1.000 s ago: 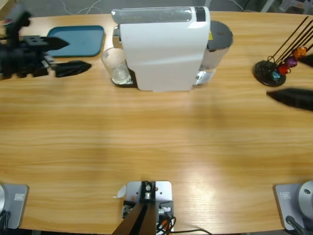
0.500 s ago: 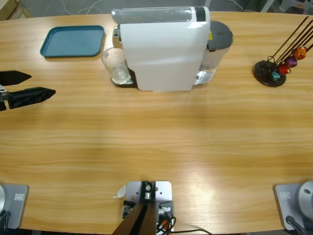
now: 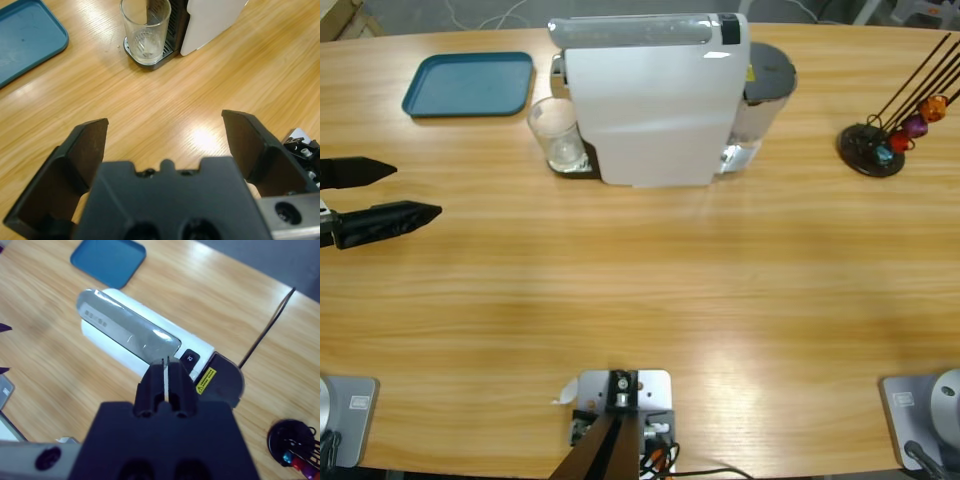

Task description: Pour coffee

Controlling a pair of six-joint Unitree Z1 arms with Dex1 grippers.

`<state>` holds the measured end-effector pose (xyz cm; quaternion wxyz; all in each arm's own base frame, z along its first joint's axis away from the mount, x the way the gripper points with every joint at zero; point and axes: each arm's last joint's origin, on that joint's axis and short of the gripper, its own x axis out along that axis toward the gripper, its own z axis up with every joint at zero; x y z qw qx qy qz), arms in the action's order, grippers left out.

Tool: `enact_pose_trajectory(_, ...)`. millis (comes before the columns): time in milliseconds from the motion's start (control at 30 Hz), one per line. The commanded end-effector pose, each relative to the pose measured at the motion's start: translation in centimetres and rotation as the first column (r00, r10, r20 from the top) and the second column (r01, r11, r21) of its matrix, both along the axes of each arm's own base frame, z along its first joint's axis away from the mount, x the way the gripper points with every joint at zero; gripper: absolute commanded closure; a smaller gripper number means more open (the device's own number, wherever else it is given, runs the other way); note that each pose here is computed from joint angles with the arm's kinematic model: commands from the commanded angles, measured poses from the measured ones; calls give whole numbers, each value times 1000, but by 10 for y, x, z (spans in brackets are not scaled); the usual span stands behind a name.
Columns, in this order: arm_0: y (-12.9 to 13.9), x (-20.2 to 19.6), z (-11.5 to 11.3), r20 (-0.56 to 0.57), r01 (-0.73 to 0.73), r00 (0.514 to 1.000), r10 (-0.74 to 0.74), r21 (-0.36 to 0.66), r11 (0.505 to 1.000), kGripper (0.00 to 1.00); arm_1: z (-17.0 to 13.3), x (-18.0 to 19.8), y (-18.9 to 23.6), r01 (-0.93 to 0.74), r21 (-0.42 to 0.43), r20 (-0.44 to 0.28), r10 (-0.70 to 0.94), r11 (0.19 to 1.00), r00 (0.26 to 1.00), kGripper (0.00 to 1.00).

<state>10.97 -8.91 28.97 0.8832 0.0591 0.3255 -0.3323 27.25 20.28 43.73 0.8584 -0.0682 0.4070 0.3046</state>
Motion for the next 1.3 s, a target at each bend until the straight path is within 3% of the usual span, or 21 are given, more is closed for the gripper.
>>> enact_pose_trajectory(33,1,-5,-14,-48,27,999,-25,34,999,4,-35,35,7,26,-77,-82,-33,997,996,1000)
enact_pose_trajectory(1300,1,-5,-17,-57,26,998,-24,42,999,0,-67,39,6,16,-149,-162,-41,989,986,1000)
